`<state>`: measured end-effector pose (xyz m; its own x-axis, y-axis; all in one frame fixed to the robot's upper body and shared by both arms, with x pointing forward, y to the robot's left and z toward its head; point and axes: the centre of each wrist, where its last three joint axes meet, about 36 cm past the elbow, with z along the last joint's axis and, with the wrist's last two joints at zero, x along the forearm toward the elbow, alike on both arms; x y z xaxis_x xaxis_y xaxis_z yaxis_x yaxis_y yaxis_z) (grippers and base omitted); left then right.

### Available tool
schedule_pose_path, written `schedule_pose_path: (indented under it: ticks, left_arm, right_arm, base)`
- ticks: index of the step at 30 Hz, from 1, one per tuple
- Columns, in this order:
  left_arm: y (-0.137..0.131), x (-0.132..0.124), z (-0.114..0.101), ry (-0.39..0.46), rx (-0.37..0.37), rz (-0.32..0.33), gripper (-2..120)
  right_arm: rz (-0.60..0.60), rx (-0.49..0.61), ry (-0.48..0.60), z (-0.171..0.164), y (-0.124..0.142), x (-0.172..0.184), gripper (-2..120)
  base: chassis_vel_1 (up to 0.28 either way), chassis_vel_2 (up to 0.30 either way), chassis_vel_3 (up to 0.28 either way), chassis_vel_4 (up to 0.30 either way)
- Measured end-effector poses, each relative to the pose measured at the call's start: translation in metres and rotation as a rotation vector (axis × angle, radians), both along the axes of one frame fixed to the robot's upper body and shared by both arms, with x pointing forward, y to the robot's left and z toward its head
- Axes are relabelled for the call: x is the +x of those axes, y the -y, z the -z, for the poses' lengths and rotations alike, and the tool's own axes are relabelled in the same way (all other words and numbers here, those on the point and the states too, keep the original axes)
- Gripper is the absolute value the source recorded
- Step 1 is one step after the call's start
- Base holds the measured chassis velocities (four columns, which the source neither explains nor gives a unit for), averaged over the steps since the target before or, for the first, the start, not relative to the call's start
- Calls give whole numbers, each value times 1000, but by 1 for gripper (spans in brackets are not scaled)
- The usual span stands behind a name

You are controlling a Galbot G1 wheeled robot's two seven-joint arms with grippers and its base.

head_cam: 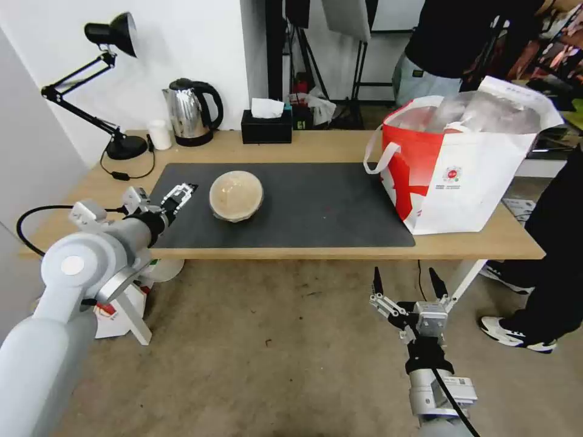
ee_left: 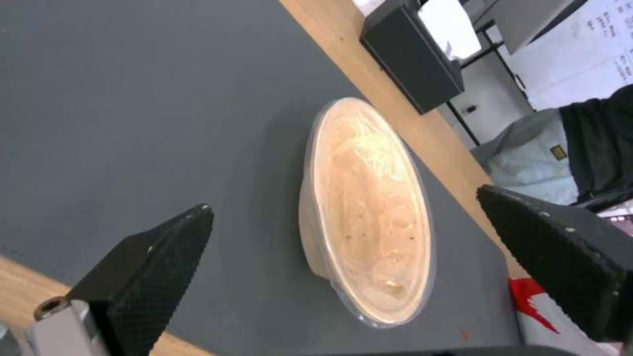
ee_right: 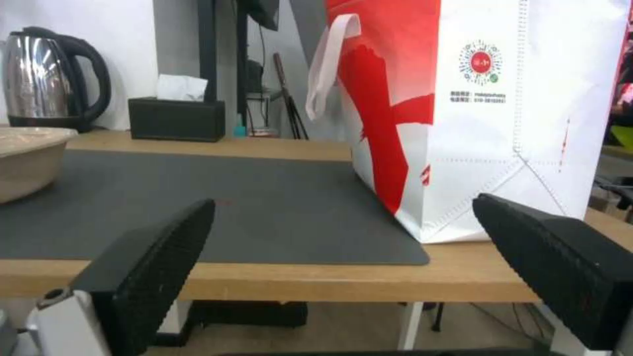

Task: Pick up the trash from the table and place it into the takeout bag.

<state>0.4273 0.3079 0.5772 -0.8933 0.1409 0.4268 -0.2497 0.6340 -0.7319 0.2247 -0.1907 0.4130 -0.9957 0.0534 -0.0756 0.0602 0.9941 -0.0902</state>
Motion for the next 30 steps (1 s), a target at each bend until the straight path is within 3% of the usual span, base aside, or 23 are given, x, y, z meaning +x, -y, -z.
schedule_pose_path:
  ticks: [30]
  left_arm:
    - [25,46,21,-39,-39,50,100]
  right_arm:
    - [0,0,0,0,0,0,100]
  base:
    - [0,0,0,0]
